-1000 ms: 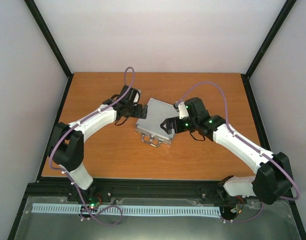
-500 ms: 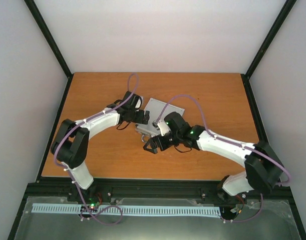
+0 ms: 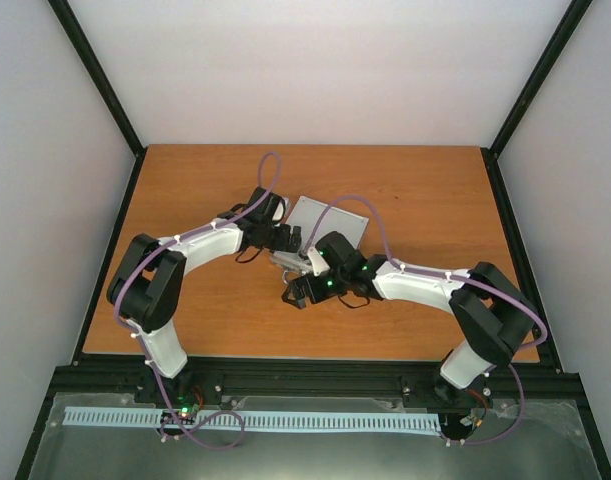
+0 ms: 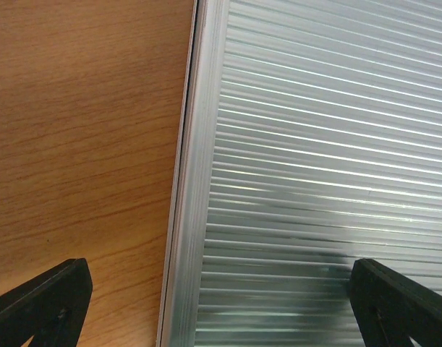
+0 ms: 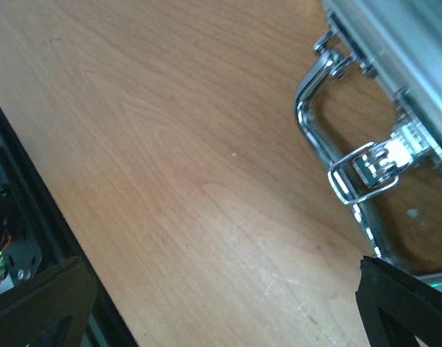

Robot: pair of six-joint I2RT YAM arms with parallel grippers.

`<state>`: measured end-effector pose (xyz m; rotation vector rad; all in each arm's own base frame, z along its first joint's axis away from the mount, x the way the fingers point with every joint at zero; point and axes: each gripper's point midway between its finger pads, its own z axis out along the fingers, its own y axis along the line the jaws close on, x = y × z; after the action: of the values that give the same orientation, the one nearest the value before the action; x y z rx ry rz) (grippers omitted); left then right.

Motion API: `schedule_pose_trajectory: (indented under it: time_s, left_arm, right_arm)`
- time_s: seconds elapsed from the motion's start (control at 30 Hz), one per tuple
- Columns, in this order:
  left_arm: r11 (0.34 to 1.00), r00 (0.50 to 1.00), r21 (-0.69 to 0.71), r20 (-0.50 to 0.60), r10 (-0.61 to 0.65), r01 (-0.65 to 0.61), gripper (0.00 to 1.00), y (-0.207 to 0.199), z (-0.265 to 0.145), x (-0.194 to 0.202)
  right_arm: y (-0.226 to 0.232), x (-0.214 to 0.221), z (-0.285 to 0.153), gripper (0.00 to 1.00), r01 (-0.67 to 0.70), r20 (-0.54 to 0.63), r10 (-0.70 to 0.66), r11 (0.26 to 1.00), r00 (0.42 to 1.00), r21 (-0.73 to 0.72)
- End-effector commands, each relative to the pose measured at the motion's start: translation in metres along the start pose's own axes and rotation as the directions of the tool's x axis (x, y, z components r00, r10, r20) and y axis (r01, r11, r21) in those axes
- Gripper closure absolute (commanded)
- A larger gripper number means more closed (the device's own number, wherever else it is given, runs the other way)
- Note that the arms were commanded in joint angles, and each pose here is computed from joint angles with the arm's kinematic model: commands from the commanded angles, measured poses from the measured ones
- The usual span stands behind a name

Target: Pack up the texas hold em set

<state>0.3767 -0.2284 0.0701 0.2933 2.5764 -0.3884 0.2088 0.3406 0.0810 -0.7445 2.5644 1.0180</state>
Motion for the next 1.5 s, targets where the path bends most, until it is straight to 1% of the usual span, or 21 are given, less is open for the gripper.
schedule_pose_trajectory:
  time_s: [0.0,0.17,0.47,0.67,0.83,1.0,1.23,1.47]
  left_arm:
    - [1.0,0.999,-0.018,-0.041,0.017,-0.018,0.0,0.004,0.009,0.014]
    - [0.999,0.999,-0.026,-0.043,0.023,-0.024,0.0,0.005,0.009,0.014]
    - [0.999,0.999,-0.042,-0.046,0.028,-0.03,0.0,0.008,0.009,0.015]
    - [0.998,0.998,-0.048,-0.048,0.032,-0.034,0.0,0.01,0.009,0.016]
    - [0.998,0.999,-0.05,-0.043,0.032,-0.035,0.0,0.01,0.009,0.015]
    - [0.998,0.999,-0.05,-0.037,0.036,-0.038,0.0,0.01,0.006,0.016]
    - [0.998,0.999,-0.049,-0.035,0.037,-0.039,0.0,0.011,0.004,0.019]
    - [0.998,0.999,-0.047,-0.038,0.037,-0.039,0.0,0.012,0.005,0.022]
  right_arm:
    - [-0.008,-0.017,0.004,0.0,-0.013,0.089,0.008,0.998,0.996,0.06]
    - [-0.016,-0.025,0.012,0.0,-0.044,0.12,0.033,0.995,0.992,0.092]
    - [-0.022,-0.026,0.023,0.0,-0.074,0.111,0.06,0.989,0.992,0.127]
    - [-0.035,-0.029,0.019,0.0,-0.104,0.131,0.072,0.963,0.989,0.251]
    - [-0.044,-0.027,0.029,0.0,-0.113,0.097,0.084,0.931,0.992,0.346]
    - [-0.05,-0.019,0.04,0.0,-0.145,0.069,0.129,0.921,0.989,0.361]
    - [-0.059,-0.011,0.037,0.0,-0.197,0.068,0.186,0.894,0.98,0.401]
    - [-0.062,-0.002,0.043,0.0,-0.216,0.033,0.223,0.884,0.974,0.415]
